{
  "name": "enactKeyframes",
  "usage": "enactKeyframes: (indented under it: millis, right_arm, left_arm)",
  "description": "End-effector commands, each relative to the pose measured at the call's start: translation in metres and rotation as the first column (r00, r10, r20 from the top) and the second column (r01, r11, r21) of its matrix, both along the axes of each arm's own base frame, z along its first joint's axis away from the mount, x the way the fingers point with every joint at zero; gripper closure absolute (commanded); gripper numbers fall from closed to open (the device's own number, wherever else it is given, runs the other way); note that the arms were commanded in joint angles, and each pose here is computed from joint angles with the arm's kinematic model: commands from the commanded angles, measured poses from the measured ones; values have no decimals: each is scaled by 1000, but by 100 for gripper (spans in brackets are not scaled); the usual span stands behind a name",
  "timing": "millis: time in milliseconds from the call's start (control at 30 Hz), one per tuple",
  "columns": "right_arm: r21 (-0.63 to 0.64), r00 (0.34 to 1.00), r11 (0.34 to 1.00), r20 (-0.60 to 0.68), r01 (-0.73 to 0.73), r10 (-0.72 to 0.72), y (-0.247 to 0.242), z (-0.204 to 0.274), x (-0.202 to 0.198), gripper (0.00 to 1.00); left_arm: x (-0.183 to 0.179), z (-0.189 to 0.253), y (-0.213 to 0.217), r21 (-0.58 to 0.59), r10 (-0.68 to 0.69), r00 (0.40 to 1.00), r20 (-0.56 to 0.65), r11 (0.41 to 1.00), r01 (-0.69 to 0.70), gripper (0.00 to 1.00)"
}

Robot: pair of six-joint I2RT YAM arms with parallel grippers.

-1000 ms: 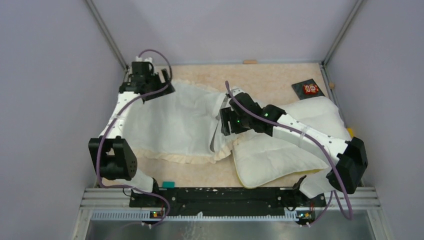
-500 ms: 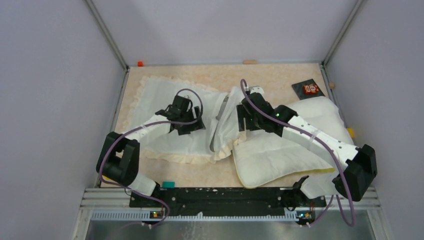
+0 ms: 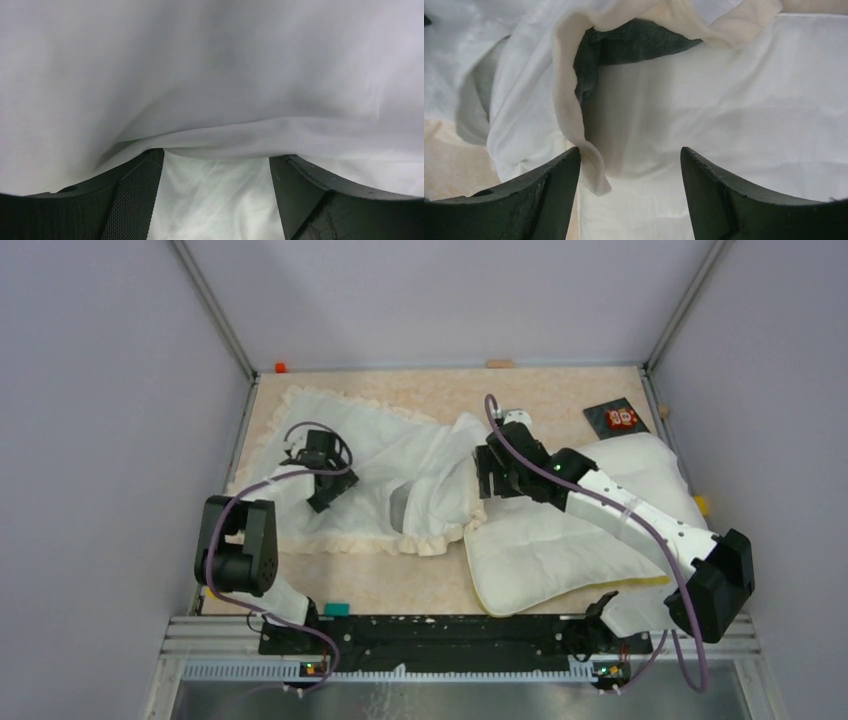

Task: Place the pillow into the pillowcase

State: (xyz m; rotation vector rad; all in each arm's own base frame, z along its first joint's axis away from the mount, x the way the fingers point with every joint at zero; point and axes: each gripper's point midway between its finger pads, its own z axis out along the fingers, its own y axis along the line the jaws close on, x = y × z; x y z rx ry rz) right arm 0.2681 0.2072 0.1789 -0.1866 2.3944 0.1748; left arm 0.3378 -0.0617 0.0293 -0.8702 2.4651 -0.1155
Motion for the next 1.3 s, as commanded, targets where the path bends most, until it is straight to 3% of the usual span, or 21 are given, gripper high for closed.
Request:
enactKeyframes:
  millis: [0, 233, 400, 500, 733, 833, 867, 900, 967, 1000, 1167, 1267]
  right_arm:
    - [44, 998, 999, 58, 28, -30, -6, 18, 14, 28]
    - [-11, 999, 1000, 45, 22, -21, -15, 7, 11, 27]
    - [-88, 997, 993, -6, -74, 73, -5, -18, -5, 24]
    - [-153, 994, 983, -51, -105, 98, 2, -43, -17, 23]
    - [-224, 984, 964, -130, -145, 118, 15, -100, -28, 21]
    - [-249, 981, 959, -169, -133, 92, 16, -129, -28, 21]
    - [-246, 979, 960, -181, -135, 92, 17, -137, -28, 24]
    - [-233, 977, 964, -194, -129, 84, 18, -142, -27, 40]
    - [-211, 978, 972, -202, -103, 60, 19, -138, -24, 89]
    - [-196, 982, 977, -181, -79, 44, 19, -128, -20, 100]
    - [-58, 997, 997, -58, 49, -52, 0, -45, -3, 100]
    - [23, 993, 994, 39, 110, -111, -16, 10, 3, 100]
  left_arm:
    - [-6, -23, 76, 117, 179, 980, -85, 979, -169, 17]
    - [1, -11, 128, 135, 285, 957, -57, 952, -275, 16]
    - [31, 26, 107, 55, 115, 992, 48, 992, -117, 7]
    - [43, 63, 92, 64, 5, 989, 146, 998, -15, 1]
    - [44, 132, 56, 140, -208, 937, 280, 975, 174, 1]
    - [41, 149, 8, 139, -341, 886, 314, 940, 313, 1]
    - [41, 152, -7, 136, -377, 869, 321, 926, 352, 1]
    - [40, 154, -27, 107, -420, 846, 328, 906, 409, 1]
    - [39, 153, -60, 52, -476, 810, 344, 870, 490, 2]
    - [38, 153, -76, 27, -502, 788, 357, 849, 528, 3]
    - [28, 144, -148, -39, -614, 689, 385, 735, 677, 4]
    - [22, 136, -178, -62, -644, 661, 386, 697, 715, 3]
